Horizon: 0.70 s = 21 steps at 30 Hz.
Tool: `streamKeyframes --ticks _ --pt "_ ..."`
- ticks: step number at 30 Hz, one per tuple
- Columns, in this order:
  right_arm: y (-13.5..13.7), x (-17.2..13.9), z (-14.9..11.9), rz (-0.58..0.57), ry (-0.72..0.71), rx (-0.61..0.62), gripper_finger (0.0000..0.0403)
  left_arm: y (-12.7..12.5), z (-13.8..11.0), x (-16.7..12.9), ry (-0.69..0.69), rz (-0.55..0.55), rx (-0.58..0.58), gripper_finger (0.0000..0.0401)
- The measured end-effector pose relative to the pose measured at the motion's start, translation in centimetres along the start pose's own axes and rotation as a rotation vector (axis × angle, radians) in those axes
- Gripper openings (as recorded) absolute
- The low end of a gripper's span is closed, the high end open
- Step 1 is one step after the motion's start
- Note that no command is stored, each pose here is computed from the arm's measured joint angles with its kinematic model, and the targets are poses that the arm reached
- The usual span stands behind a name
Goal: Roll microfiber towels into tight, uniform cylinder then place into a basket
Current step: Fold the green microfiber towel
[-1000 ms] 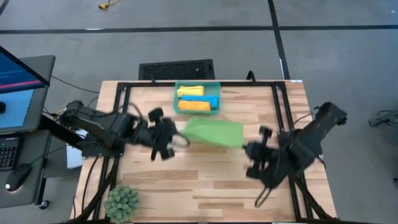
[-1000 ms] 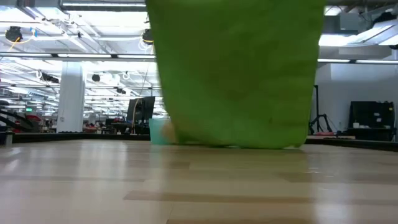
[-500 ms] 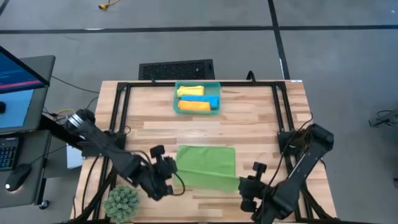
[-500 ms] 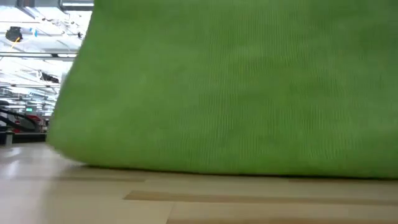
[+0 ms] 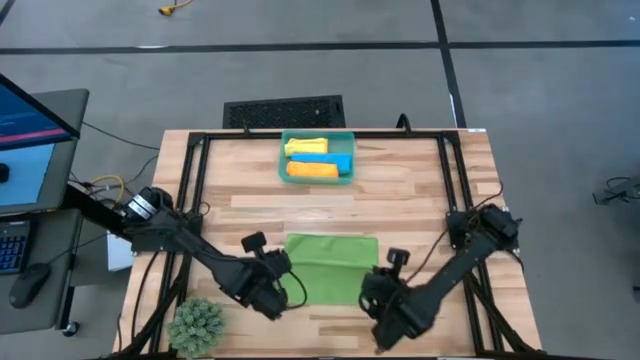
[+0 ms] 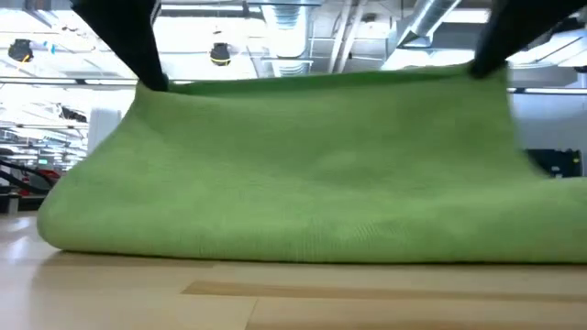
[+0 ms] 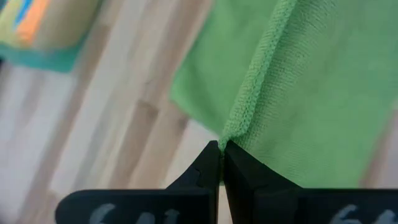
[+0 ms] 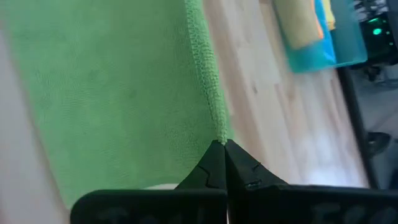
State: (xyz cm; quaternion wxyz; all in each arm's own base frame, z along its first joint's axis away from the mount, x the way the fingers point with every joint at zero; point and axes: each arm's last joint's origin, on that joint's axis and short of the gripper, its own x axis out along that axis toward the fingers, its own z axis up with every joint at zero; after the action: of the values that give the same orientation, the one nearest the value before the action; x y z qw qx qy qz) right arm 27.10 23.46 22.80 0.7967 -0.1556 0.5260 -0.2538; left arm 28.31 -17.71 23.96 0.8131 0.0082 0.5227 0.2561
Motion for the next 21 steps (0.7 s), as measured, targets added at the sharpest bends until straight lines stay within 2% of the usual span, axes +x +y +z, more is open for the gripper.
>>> streamKeyframes --ticks 4,7,14,18,21 --pt "-1.1 1.5 1.4 -0.022 0.031 -0.024 0.0003 1.1 0.2 0.5 0.045 0.068 -0.007 0.0" --pt "-1.4 2.4 2.0 -0.023 0.04 -0.035 0.0002 1.5 0.5 1.2 0.065 0.074 -0.016 0.0" --pt "-1.0 4.8 0.5 -0.028 0.108 -0.046 0.0001 1.4 -0.1 3.1 0.08 0.065 -0.009 0.0" --pt "-1.3 4.7 0.3 -0.04 0.134 -0.048 0.0001 1.7 0.4 3.4 0.089 0.048 0.003 0.0" --pt "-1.9 3.5 0.4 -0.005 0.132 -0.034 0.0001 1.8 1.2 2.8 0.086 0.026 0.008 0.0"
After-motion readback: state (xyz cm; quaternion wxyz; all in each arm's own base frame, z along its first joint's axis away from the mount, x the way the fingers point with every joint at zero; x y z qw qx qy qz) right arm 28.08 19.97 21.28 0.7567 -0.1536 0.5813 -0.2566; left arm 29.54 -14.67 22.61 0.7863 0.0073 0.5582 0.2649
